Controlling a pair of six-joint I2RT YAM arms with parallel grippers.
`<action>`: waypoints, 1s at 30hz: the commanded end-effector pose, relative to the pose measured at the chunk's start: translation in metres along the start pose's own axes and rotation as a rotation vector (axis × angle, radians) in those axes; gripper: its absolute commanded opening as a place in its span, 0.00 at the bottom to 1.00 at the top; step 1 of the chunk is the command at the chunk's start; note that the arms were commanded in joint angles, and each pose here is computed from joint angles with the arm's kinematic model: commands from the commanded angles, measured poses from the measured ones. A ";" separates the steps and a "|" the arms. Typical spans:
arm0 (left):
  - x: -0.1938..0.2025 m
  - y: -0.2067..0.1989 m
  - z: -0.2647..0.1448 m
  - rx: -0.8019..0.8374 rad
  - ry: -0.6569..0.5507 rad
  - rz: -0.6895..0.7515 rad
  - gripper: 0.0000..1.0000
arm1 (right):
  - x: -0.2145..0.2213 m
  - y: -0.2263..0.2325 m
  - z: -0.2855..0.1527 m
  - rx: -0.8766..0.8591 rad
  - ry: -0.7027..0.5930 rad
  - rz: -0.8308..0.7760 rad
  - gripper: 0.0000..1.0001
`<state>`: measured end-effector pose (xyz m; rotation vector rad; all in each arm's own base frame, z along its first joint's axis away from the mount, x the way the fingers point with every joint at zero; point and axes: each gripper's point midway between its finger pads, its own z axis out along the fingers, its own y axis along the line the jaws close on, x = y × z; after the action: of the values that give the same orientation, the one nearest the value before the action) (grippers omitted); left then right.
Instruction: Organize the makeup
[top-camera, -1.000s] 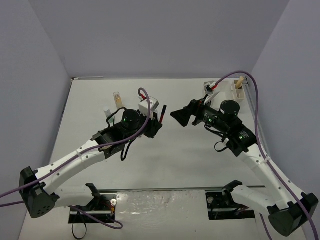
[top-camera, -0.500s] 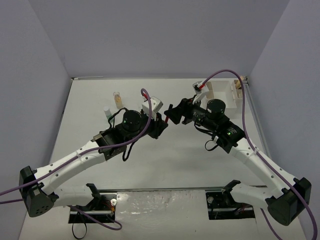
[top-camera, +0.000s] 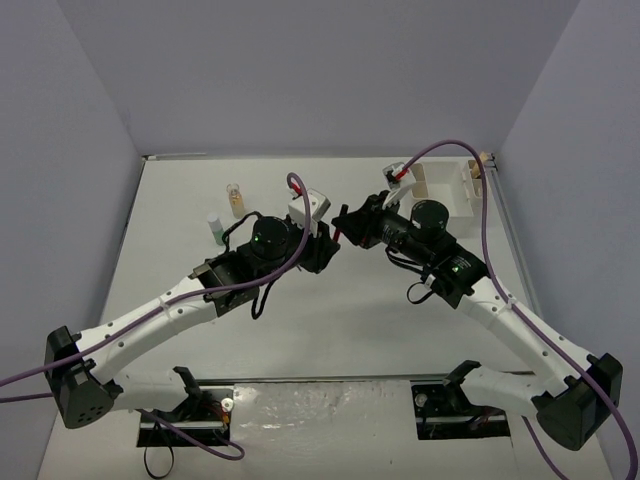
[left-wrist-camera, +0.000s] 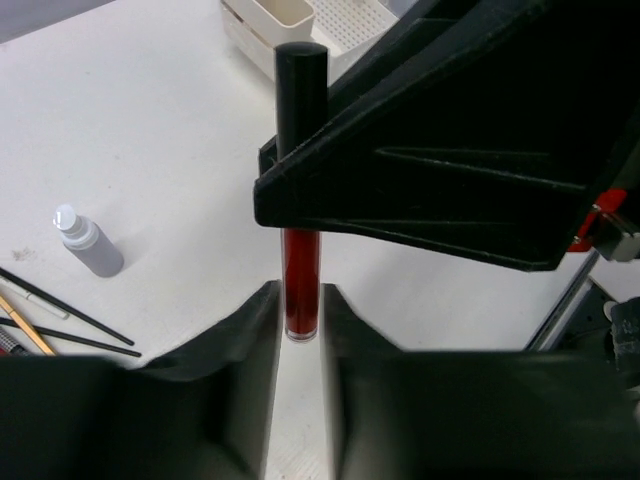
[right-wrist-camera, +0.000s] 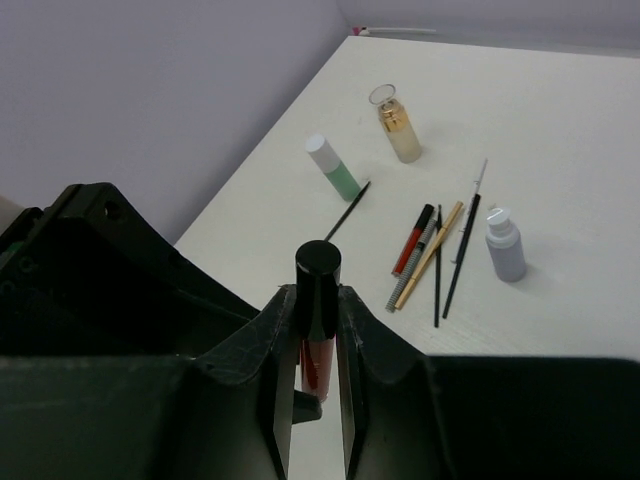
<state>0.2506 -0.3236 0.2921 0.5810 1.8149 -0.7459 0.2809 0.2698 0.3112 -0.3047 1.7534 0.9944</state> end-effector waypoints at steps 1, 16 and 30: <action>-0.046 0.005 -0.007 -0.056 -0.112 -0.032 0.65 | -0.041 -0.016 -0.001 0.112 -0.139 -0.111 0.00; -0.003 0.151 -0.068 -0.490 0.136 -0.251 0.97 | -0.144 -0.179 -0.018 0.733 -0.424 -0.430 0.00; 0.069 0.219 -0.107 -0.686 0.302 -0.253 0.97 | -0.171 -0.300 0.017 0.863 -0.449 -0.496 0.00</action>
<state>0.3077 -0.1021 0.1945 0.0014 2.3435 -0.1699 0.5274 0.0710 0.2400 -0.0164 1.6702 -0.1043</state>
